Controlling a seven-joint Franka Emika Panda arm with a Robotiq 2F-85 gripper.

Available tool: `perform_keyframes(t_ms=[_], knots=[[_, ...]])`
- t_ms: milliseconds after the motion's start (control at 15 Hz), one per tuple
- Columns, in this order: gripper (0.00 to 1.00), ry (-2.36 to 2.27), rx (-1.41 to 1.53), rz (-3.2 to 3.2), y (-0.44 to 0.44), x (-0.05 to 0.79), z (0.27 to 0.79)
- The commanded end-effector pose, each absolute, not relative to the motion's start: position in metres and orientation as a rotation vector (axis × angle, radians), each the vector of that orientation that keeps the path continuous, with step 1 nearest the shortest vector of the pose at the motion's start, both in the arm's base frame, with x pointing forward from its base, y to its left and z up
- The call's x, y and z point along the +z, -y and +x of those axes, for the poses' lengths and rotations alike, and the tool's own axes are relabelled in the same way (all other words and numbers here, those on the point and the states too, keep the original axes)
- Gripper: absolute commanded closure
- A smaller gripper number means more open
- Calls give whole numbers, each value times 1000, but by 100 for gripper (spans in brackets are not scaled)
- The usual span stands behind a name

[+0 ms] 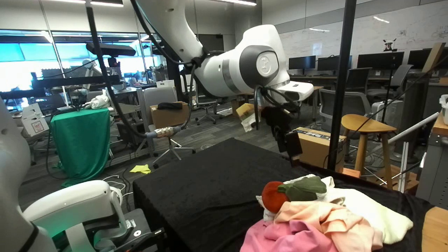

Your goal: Pile the t-shirts, towels and radish on the right side of the table

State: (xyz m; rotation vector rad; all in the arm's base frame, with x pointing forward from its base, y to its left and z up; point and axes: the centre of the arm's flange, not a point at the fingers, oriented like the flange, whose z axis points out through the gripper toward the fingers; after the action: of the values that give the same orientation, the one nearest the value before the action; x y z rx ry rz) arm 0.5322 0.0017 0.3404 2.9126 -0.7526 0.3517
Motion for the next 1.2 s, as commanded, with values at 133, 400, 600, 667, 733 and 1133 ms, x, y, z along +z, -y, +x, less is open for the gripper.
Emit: perform_keyframes(t_ms=[133, 400, 600, 667, 733, 1133], knots=[[0, 451, 268, 2998, -68, 406, 492], [0, 184, 143, 3058, -124, 451, 441], [0, 68, 119, 3069, -147, 484, 400], [0, 45, 121, 3069, -153, 489, 386], [0, 24, 132, 3074, -157, 496, 374], [0, -33, 194, 3070, -160, 516, 321]])
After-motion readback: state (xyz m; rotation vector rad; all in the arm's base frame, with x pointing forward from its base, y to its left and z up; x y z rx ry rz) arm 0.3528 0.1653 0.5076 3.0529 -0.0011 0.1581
